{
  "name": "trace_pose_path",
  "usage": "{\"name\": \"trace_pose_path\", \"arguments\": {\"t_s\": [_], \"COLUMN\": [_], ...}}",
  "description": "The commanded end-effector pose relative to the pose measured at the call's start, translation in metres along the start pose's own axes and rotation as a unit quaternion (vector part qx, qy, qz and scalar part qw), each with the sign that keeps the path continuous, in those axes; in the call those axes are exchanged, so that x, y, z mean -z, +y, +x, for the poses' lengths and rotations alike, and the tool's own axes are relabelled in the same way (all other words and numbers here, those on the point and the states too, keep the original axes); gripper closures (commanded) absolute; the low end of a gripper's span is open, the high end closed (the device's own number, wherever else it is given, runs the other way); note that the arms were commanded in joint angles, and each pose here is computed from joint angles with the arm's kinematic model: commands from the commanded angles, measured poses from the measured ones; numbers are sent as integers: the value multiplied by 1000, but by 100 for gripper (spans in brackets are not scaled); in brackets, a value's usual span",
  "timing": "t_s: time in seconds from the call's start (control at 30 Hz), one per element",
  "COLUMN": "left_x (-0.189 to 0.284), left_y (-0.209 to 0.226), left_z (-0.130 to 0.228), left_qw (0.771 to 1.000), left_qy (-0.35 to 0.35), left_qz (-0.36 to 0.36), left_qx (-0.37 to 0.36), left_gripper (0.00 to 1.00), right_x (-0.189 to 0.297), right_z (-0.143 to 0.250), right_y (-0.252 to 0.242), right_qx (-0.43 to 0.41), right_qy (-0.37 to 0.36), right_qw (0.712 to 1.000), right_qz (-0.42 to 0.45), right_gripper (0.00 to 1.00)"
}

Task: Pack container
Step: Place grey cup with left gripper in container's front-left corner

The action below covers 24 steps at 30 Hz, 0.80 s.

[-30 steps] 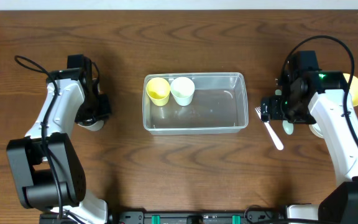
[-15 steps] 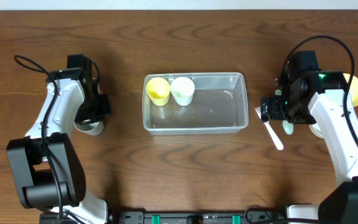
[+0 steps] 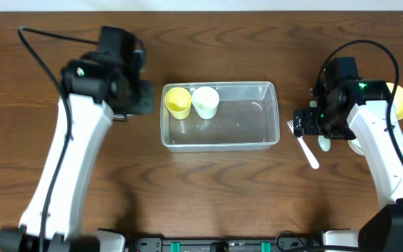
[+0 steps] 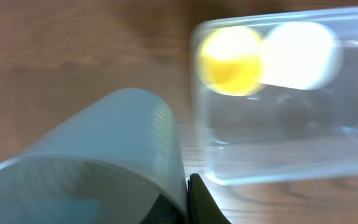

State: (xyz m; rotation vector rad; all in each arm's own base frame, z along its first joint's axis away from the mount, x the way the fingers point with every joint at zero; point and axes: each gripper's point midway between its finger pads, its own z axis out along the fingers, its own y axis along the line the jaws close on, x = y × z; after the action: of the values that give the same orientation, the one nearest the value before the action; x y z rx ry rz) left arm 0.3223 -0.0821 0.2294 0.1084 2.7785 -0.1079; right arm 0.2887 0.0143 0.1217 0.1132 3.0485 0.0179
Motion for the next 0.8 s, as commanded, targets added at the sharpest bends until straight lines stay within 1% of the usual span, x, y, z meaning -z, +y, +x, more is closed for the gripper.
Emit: {"name": "trace_pose_path", "arguments": {"t_s": [0.0, 0.23, 0.4, 0.57, 0.77], "left_x": [1, -32, -59, -89, -113], "left_y": [-27, -74, -95, -98, -96], "left_z": [10, 35, 49, 60, 68], "left_qw": [999, 991, 982, 975, 968], "left_qy": [10, 69, 111, 160, 196], "left_qz": [13, 23, 19, 4, -8], "left_qx": [-42, -116, -149, -157, -159], "left_gripper": [94, 94, 94, 94, 94], "right_x": [-1, -1, -1, -1, -1], "right_z": [-1, -1, 0, 1, 1], "right_y": [-5, -5, -5, -5, -5], "right_qx": [2, 1, 2, 2, 2], "right_qy": [1, 1, 2, 4, 4], "right_qw": [1000, 1000, 1000, 1000, 1000], "right_qz": [4, 4, 4, 5, 5], "right_gripper": [3, 3, 3, 3, 3]}}
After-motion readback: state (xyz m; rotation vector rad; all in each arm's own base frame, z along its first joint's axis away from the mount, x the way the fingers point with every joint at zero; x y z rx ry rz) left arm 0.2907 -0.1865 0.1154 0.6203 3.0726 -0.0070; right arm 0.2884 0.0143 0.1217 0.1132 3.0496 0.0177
